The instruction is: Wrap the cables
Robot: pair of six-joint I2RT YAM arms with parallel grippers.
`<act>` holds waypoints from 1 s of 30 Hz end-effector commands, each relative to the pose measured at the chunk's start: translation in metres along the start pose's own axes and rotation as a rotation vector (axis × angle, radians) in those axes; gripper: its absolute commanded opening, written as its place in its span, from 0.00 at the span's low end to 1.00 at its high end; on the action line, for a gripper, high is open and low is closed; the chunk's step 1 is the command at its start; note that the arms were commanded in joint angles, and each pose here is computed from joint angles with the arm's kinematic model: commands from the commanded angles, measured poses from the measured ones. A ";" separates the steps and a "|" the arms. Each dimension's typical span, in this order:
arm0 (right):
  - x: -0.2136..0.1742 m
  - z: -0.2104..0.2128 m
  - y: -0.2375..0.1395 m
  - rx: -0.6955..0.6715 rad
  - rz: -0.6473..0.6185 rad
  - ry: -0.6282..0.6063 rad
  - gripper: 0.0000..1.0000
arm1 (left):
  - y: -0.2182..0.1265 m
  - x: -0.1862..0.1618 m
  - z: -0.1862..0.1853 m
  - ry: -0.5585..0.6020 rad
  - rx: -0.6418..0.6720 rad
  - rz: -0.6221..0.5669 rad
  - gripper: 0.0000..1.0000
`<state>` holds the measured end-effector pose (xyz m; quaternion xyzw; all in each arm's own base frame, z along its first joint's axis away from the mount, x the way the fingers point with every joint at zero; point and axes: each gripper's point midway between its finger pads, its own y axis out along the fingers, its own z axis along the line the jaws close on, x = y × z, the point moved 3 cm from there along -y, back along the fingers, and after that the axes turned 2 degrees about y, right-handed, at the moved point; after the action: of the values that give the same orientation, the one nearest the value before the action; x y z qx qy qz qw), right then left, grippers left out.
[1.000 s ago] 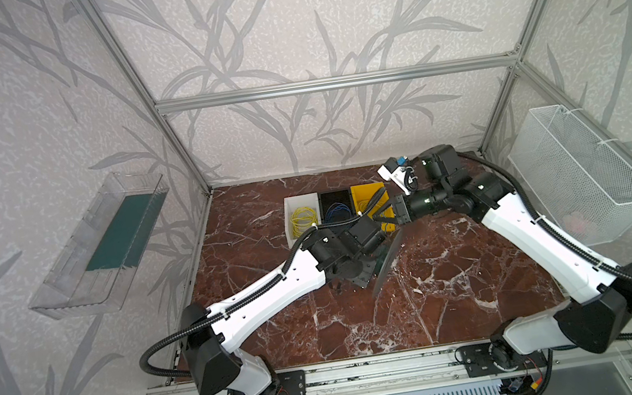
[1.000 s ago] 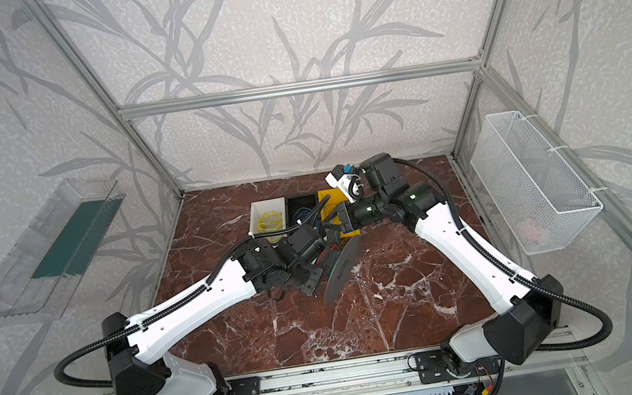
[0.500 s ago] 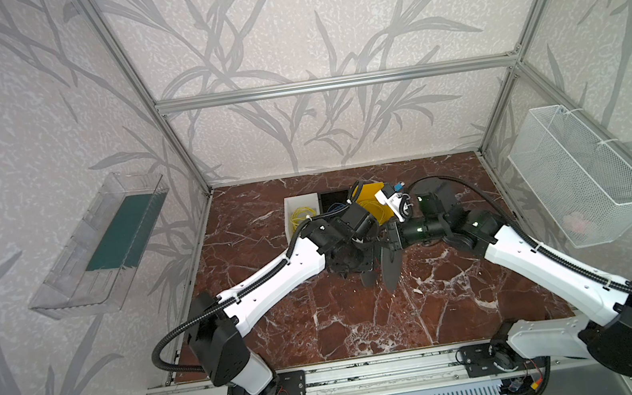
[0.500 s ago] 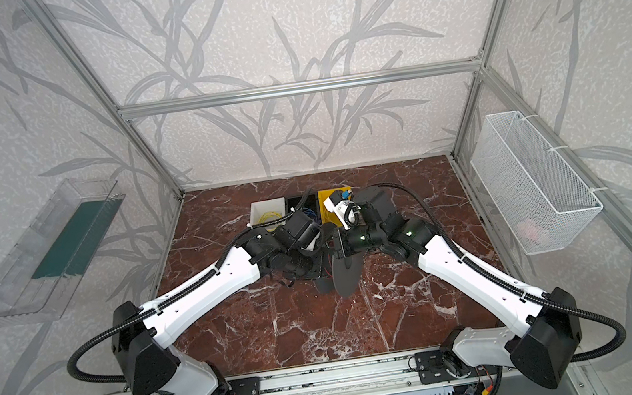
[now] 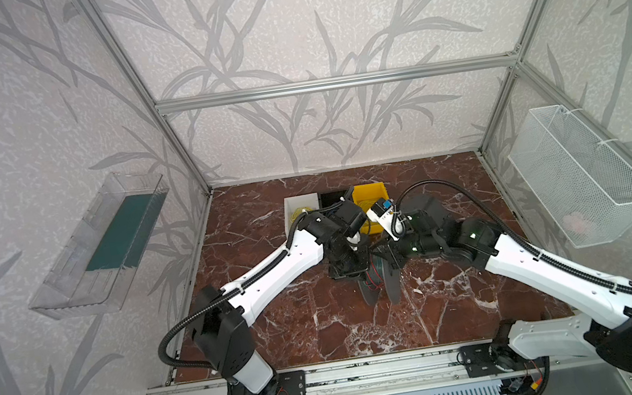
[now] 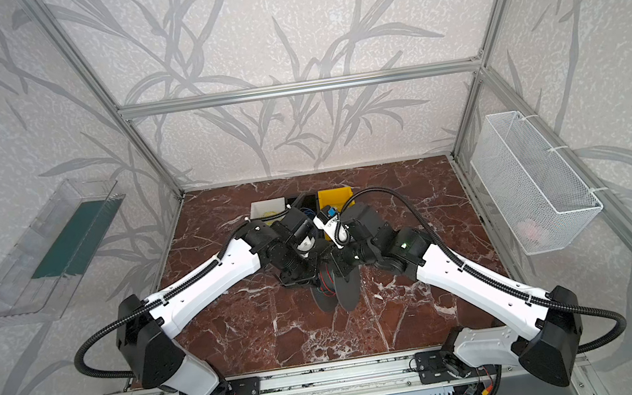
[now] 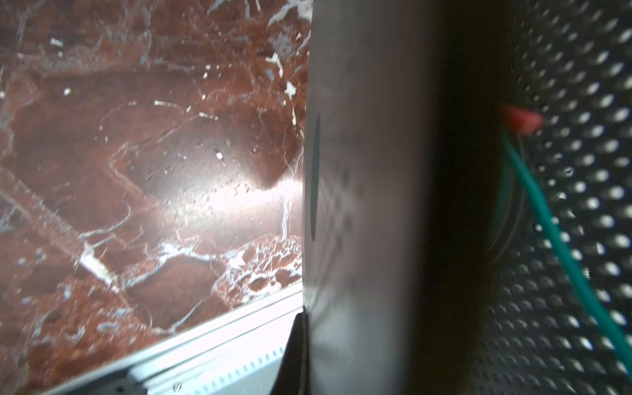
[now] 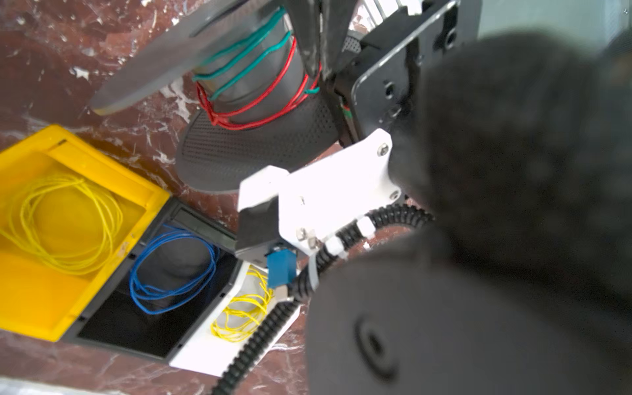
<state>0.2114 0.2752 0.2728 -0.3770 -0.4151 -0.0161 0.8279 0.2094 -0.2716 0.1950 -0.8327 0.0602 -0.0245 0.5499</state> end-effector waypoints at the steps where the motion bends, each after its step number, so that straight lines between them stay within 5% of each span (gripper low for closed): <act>1: -0.050 0.033 -0.012 0.124 0.199 -0.119 0.00 | -0.007 0.027 0.026 -0.152 0.093 -0.070 0.00; 6: -0.073 0.033 0.001 0.029 0.277 -0.286 0.00 | -0.006 0.030 0.023 -0.232 0.061 -0.075 0.00; 19: -0.089 0.096 -0.020 0.258 0.198 -0.573 0.00 | 0.007 0.053 0.007 -0.394 -0.057 -0.060 0.00; 26: -0.111 0.061 -0.007 -0.003 0.278 -0.497 0.00 | -0.004 0.058 0.014 -0.486 -0.073 -0.147 0.00; 30: -0.116 0.048 0.006 -0.186 0.183 -0.442 0.00 | 0.002 0.075 -0.002 -0.607 -0.320 -0.242 0.00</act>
<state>0.1487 0.2868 0.2195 -0.4847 -0.5872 0.0680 0.6446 0.1848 -0.2790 0.1820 -0.8476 0.0253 0.1846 0.4968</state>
